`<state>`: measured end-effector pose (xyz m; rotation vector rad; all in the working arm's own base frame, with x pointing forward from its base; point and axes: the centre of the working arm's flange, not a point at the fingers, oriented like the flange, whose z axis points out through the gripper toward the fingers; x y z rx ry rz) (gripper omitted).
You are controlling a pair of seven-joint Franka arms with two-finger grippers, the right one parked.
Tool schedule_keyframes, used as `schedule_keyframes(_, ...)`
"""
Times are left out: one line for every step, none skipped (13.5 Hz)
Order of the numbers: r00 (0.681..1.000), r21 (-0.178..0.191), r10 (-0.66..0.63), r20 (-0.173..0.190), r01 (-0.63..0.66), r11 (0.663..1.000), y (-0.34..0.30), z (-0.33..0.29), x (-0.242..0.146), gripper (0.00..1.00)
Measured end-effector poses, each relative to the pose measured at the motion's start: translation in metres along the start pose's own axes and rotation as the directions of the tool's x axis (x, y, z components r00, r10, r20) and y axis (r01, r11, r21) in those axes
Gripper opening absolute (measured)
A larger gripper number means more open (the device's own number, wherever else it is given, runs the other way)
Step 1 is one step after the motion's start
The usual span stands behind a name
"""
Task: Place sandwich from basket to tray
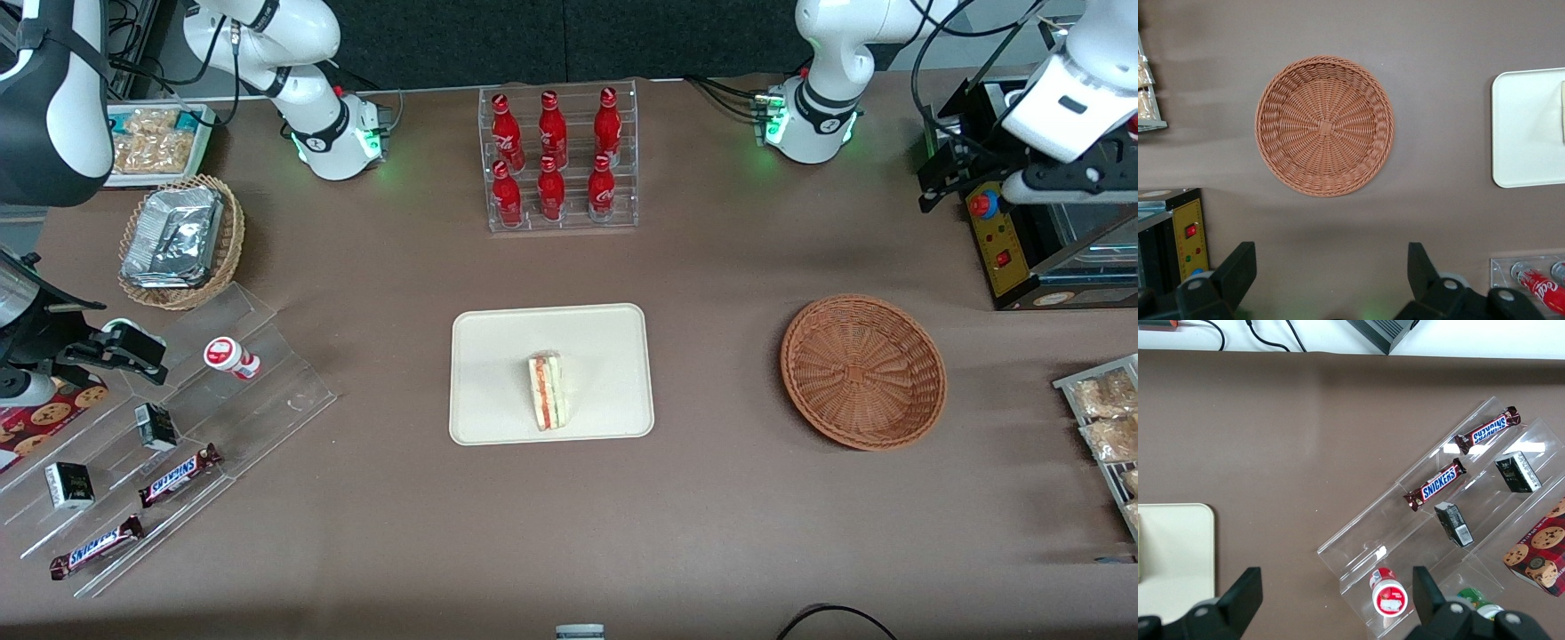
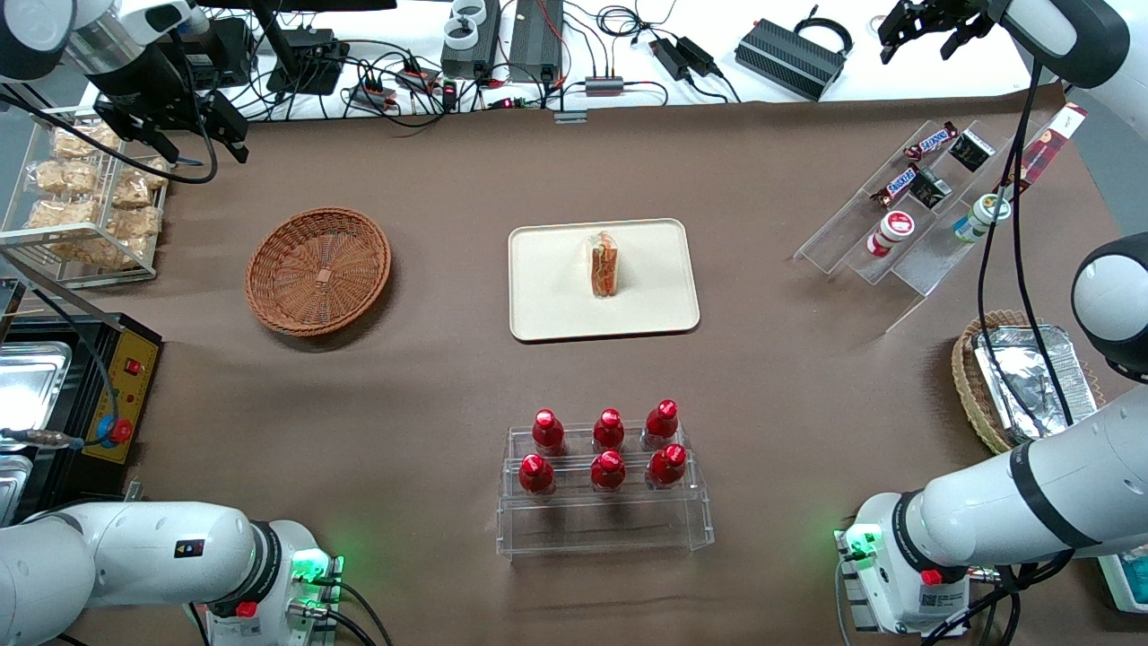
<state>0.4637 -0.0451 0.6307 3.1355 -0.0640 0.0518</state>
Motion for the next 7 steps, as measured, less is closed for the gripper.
schedule_keyframes(1.0,0.0,0.004,0.014,-0.004,1.0,0.0,-0.007,-0.001,1.0)
schedule_keyframes(0.999,0.0,0.005,0.032,-0.005,1.0,0.0,-0.013,-0.001,1.0)
schedule_keyframes(0.999,0.0,0.005,0.044,-0.005,1.0,-0.001,-0.019,0.0,1.0)
schedule_keyframes(0.999,0.0,0.006,0.046,-0.006,1.0,-0.001,-0.023,0.002,1.0)
schedule_keyframes(0.999,-0.001,0.008,0.05,-0.008,1.0,-0.001,-0.023,0.005,1.0)
schedule_keyframes(0.999,-0.001,0.01,0.053,-0.01,1.0,-0.001,-0.022,0.007,1.0)
schedule_keyframes(0.998,-0.002,0.011,0.056,-0.011,1.0,-0.001,-0.021,0.009,1.0)
